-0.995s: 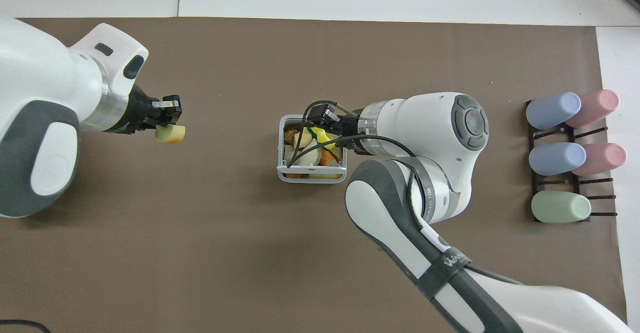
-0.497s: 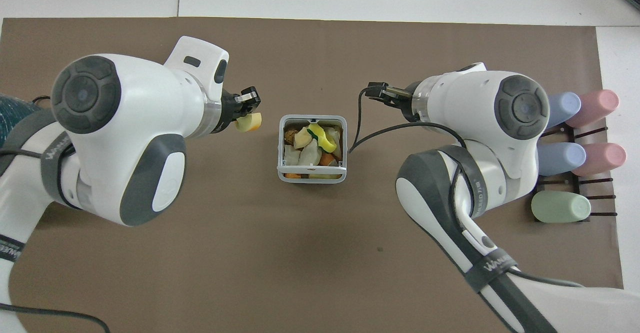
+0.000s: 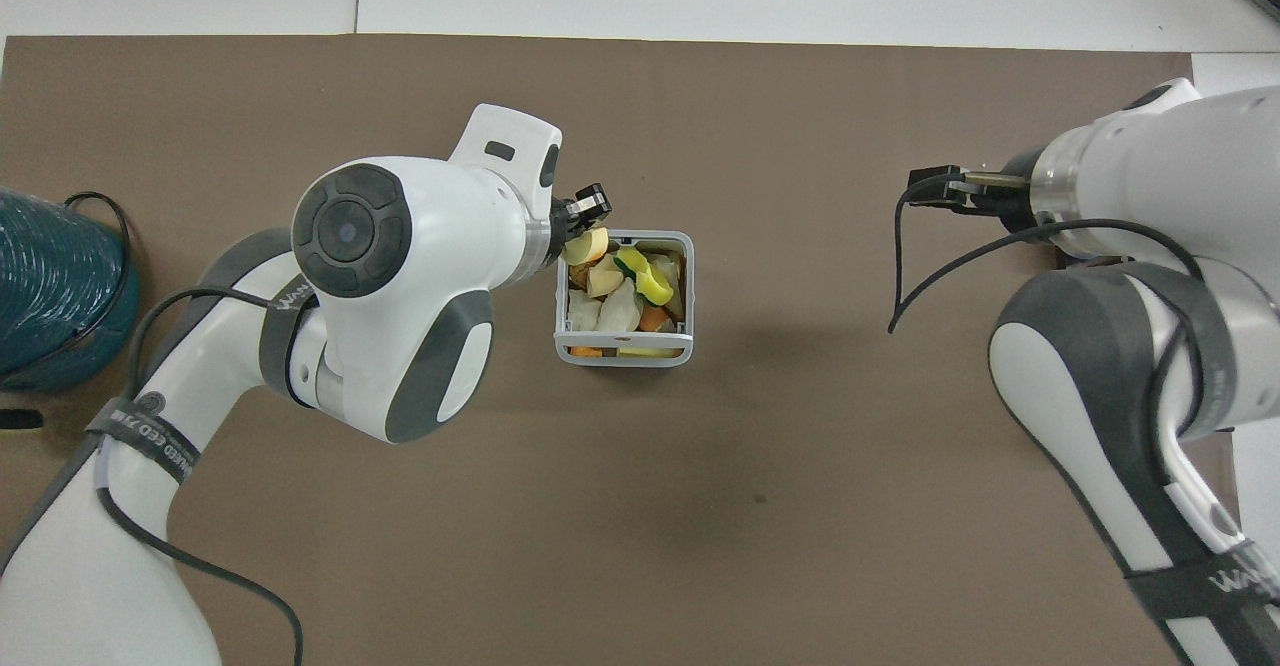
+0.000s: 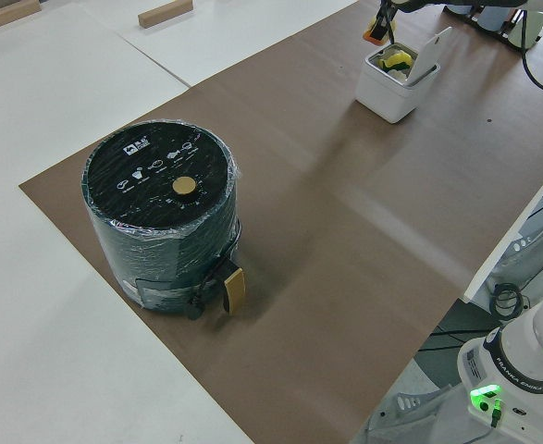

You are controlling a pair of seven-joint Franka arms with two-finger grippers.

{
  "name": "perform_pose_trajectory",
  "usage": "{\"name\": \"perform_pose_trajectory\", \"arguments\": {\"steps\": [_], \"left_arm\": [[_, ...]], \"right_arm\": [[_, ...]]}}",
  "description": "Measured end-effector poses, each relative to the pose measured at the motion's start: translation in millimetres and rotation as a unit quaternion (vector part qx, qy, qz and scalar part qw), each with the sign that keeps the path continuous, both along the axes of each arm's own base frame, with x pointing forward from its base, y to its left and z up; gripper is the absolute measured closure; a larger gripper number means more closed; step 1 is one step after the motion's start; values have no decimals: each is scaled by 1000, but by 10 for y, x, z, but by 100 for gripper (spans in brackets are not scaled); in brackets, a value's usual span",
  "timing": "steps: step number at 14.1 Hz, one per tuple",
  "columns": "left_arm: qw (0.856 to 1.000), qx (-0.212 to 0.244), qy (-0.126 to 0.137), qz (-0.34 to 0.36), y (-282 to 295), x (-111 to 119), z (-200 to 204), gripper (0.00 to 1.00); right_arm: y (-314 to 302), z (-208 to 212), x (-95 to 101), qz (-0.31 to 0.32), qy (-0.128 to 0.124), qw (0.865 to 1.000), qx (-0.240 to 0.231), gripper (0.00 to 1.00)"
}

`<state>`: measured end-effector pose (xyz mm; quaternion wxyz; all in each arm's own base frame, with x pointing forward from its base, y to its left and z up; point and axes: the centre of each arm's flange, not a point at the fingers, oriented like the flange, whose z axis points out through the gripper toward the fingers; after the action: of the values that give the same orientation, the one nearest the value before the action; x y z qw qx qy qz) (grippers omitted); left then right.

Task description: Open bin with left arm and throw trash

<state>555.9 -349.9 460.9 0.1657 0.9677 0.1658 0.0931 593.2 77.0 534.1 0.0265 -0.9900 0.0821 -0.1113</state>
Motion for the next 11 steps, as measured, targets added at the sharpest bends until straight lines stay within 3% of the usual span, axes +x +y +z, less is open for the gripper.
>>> {"name": "perform_pose_trajectory", "arguments": {"steps": [4, 7, 9, 11], "left_arm": [[999, 10, 25, -23, -330, -167, -422, 87], [999, 21, 42, -27, -343, -244, -646, 87], [998, 25, 49, -28, -343, -249, -749, 87], [998, 25, 49, -29, -353, -253, -754, 70]], "right_arm": [[-339, 670, -254, -9, 55, 998, -13, 0], [-487, 1067, -386, -19, 77, 997, -14, 0], [-575, 1101, -427, -18, 88, 996, -16, 0], [-597, 1021, -445, -17, 100, 995, -17, 0]]}}
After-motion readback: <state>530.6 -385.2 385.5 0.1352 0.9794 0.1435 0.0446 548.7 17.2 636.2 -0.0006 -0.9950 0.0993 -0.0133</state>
